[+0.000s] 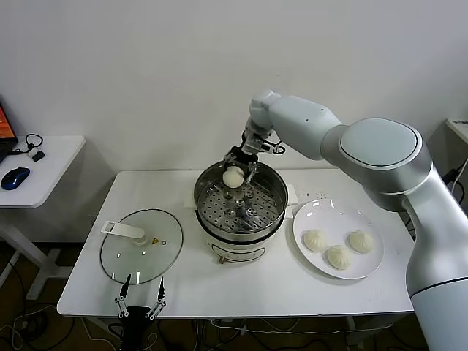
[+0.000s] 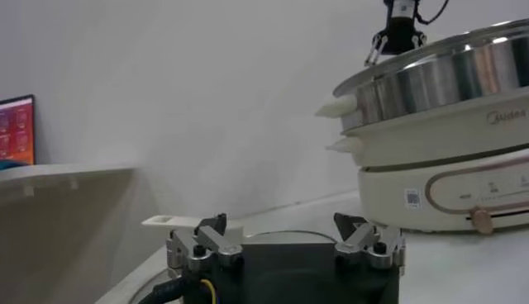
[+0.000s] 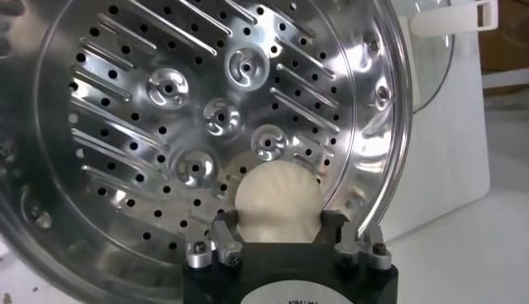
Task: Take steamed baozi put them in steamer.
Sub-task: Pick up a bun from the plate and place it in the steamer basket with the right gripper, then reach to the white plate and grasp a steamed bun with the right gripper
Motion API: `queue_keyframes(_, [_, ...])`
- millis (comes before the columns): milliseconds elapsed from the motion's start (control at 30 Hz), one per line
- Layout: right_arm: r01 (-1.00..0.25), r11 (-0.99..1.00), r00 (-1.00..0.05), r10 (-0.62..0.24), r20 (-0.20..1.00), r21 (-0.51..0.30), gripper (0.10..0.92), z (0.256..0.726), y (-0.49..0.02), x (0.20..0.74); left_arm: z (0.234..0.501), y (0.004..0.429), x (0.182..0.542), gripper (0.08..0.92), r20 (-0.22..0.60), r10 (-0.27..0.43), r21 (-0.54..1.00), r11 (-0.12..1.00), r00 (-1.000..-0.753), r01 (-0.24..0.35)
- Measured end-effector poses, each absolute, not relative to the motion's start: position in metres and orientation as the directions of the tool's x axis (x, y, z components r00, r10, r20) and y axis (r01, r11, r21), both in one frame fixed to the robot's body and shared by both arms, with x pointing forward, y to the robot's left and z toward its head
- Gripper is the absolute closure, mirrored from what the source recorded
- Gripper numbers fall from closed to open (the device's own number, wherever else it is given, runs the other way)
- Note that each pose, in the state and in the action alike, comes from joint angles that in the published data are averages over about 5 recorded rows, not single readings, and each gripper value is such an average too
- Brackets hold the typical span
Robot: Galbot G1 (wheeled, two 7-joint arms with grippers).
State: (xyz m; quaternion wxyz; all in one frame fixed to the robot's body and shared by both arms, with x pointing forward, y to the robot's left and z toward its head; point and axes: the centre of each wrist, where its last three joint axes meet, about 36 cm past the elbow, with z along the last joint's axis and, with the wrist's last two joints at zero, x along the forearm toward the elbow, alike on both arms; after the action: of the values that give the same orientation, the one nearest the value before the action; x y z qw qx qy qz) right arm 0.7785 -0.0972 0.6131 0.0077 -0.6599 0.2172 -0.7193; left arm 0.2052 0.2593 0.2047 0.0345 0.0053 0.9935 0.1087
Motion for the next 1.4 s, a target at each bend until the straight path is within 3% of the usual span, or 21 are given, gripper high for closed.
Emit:
queue_keyframes(133, [-0.281, -0.903, -0.126, -0.302, 0.945, -0.326, 0.205, 0.613, -0.099, 0.779, 0.205, 0.259, 0.204, 0.177, -0.067, 0.019, 0.217, 0.976, -0.998, 0.004])
queue_keyframes(533, [-0.318, -0.892, -0.071, -0.315, 0.947, -0.320, 0.200, 0.653, -0.122, 0.770, 0.207, 0.261, 0.200, 0.177, -0.063, 0.019, 0.224, 0.975, -0.998, 0.005])
queue_keyframes(867, [-0.422, -0.857, -0.008, -0.322, 0.947, -0.296, 0.200, 0.709, -0.189, 0.739, 0.208, 0.260, 0.200, 0.177, -0.058, 0.026, 0.224, 0.974, -0.998, 0.012])
queue_keyframes(1167, [-0.633, -0.733, -0.034, -0.292, 0.956, -0.247, 0.200, 0.732, -0.260, 0.697, 0.207, 0.256, 0.200, 0.177, -0.052, 0.039, 0.224, 0.974, -0.998, 0.026])
queue_keyframes(1400, [-0.868, -0.451, -0.128, -0.197, 0.972, -0.206, 0.200, 0.717, -0.285, 0.662, 0.205, 0.256, 0.202, 0.177, -0.048, 0.042, 0.225, 0.974, -0.998, 0.030])
